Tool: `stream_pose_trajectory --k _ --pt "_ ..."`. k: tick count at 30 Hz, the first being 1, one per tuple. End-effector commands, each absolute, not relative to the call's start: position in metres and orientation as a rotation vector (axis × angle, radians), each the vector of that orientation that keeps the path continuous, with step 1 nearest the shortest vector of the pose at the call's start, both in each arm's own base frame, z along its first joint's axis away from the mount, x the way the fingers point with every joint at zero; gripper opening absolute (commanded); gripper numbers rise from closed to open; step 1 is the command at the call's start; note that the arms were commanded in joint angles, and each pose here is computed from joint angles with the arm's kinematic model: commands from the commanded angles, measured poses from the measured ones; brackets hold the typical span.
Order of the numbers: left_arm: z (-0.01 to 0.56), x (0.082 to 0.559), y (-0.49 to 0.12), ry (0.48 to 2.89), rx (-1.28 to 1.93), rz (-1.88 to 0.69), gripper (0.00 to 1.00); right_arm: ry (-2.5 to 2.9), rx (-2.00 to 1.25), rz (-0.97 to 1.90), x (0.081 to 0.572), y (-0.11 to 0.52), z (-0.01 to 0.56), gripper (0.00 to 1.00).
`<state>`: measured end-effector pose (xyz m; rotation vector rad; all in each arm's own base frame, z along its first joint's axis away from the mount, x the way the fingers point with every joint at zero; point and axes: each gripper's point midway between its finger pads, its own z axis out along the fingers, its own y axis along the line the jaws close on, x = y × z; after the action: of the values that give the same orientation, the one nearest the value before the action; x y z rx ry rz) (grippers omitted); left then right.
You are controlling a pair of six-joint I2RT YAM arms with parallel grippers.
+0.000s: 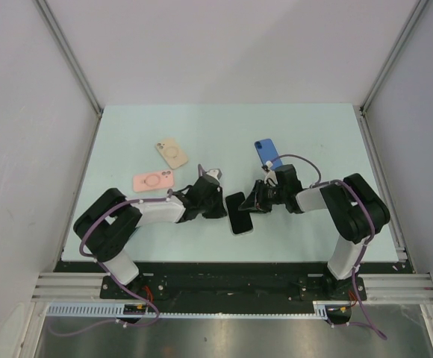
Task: Put the phone into the phone case
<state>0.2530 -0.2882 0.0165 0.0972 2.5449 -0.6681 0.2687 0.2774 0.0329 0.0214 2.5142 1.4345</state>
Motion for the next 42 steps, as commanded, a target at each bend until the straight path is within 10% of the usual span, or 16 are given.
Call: stream_pose_trajectory --k 1,8,18,42 --pt "0.020 0.216 -0.316 2.602 0.204 -0.814 0.00 2.588 0.088 1.251 0.265 0.263 0.018 0.33" --pt "0.042 0.229 -0.303 2.569 0.185 -0.745 0.01 2.595 0.115 1.152 0.274 0.244 0.023 0.50" --pt "0.062 0.244 -0.308 2.519 0.197 -0.789 0.29 2.546 0.142 1.256 0.280 0.225 0.052 0.84" --pt "0.062 0.278 -0.371 2.461 0.322 -0.965 0.38 2.619 0.205 0.968 0.278 0.174 0.057 0.80"
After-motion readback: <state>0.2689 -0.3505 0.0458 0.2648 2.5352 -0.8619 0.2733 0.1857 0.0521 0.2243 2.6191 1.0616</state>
